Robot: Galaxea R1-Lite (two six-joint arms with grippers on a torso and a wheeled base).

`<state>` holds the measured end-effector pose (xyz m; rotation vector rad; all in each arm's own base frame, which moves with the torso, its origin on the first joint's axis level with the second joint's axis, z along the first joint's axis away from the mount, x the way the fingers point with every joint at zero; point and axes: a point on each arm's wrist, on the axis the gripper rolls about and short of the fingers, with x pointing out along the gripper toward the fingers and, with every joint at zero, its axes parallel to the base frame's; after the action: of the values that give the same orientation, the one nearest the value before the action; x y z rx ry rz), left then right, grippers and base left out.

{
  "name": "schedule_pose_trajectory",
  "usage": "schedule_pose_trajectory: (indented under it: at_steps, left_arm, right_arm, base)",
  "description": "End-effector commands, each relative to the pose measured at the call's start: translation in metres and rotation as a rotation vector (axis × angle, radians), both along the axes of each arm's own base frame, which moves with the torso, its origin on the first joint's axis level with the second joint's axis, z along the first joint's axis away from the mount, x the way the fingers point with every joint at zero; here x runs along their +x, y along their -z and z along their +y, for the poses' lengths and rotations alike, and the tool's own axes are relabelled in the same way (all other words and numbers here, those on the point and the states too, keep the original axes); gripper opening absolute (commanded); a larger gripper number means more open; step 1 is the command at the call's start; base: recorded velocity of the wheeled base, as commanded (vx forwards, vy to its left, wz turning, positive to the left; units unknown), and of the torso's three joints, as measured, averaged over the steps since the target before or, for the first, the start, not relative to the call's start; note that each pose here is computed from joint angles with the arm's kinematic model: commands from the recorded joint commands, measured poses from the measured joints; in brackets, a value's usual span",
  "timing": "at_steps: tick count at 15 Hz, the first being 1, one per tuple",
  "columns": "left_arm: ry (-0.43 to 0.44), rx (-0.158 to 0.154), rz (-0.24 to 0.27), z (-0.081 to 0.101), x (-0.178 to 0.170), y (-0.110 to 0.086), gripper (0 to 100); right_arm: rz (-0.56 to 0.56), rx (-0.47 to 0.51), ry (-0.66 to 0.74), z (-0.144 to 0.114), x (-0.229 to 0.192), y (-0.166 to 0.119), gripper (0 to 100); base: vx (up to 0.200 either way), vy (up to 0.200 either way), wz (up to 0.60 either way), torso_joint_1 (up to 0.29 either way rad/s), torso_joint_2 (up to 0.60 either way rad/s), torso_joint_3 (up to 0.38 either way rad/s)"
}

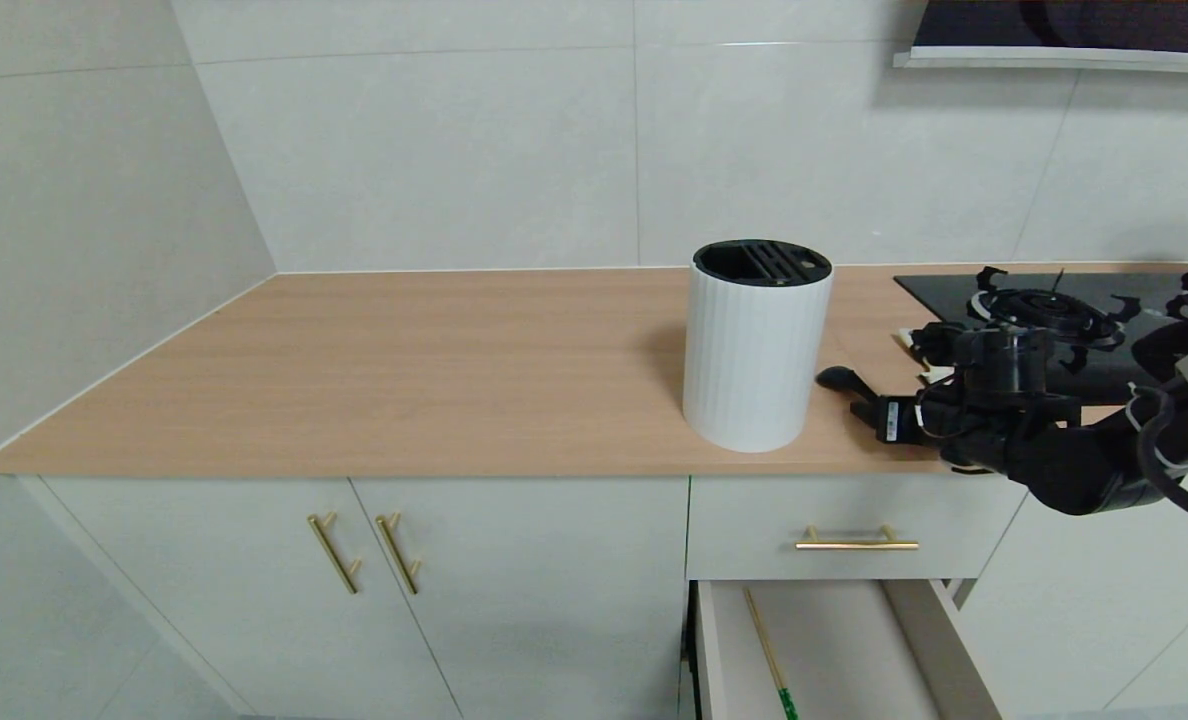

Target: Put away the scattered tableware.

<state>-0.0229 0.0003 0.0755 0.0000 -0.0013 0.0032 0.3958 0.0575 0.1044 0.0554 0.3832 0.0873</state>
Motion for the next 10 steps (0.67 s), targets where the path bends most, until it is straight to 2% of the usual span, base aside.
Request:
schedule_pose_trajectory:
  at_steps: [1,10]
  left_arm:
    - [0.000,0.000,0.001,0.0000,0.0001,0.0000,100]
    - [0.000,0.000,0.001,0.0000,0.0001,0.0000,100]
  right_arm:
    - [-0.003,0.001,-0.001,0.0002,-0.0005,-0.0010,0]
    - [-0.017,0.002,-0.001,0.0013,-0.0050,-0.0088,0]
  base:
    - [0.000,0.000,0.00,0.000,0.00,0.000]
    - [0.000,0.000,0.00,0.000,0.00,0.000]
